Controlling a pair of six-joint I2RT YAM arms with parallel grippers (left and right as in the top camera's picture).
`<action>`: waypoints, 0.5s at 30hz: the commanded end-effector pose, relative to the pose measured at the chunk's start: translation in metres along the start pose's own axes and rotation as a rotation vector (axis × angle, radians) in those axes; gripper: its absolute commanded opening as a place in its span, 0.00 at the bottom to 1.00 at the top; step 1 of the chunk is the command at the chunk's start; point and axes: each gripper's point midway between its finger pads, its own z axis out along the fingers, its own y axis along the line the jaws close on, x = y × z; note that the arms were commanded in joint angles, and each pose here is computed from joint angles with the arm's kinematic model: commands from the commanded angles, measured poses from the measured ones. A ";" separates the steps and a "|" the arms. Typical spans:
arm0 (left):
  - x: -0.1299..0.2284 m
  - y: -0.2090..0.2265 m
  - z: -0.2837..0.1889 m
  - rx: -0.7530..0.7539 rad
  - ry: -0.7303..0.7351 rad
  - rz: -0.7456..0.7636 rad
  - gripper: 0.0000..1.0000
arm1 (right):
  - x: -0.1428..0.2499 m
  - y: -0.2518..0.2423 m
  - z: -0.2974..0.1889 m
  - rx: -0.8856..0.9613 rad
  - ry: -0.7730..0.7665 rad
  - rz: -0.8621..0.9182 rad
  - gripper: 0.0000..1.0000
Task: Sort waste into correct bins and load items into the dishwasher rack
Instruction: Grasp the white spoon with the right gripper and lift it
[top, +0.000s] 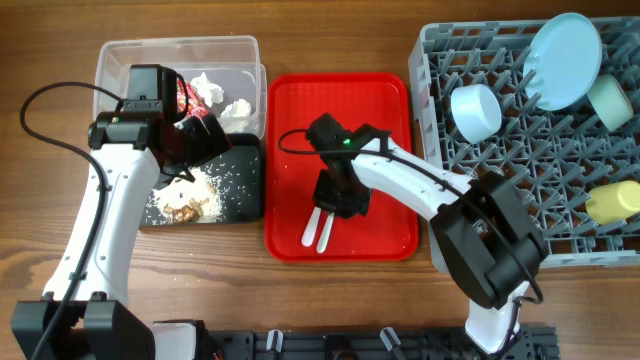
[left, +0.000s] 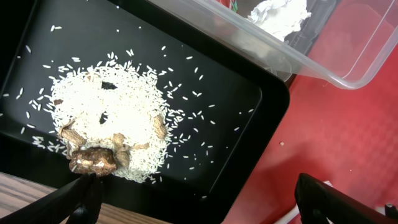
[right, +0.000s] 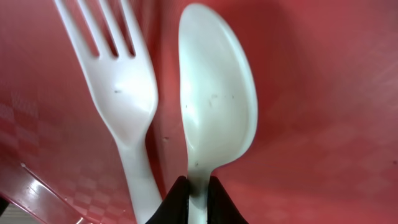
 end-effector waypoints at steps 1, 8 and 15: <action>-0.003 0.003 -0.005 -0.003 -0.018 -0.015 1.00 | -0.013 -0.019 0.006 0.050 -0.011 -0.031 0.09; -0.003 0.002 -0.005 -0.002 -0.019 -0.015 1.00 | -0.013 -0.015 0.006 0.032 -0.004 -0.102 0.17; -0.002 0.003 -0.004 -0.004 -0.014 -0.015 1.00 | -0.006 -0.014 0.019 -0.010 0.022 -0.100 0.22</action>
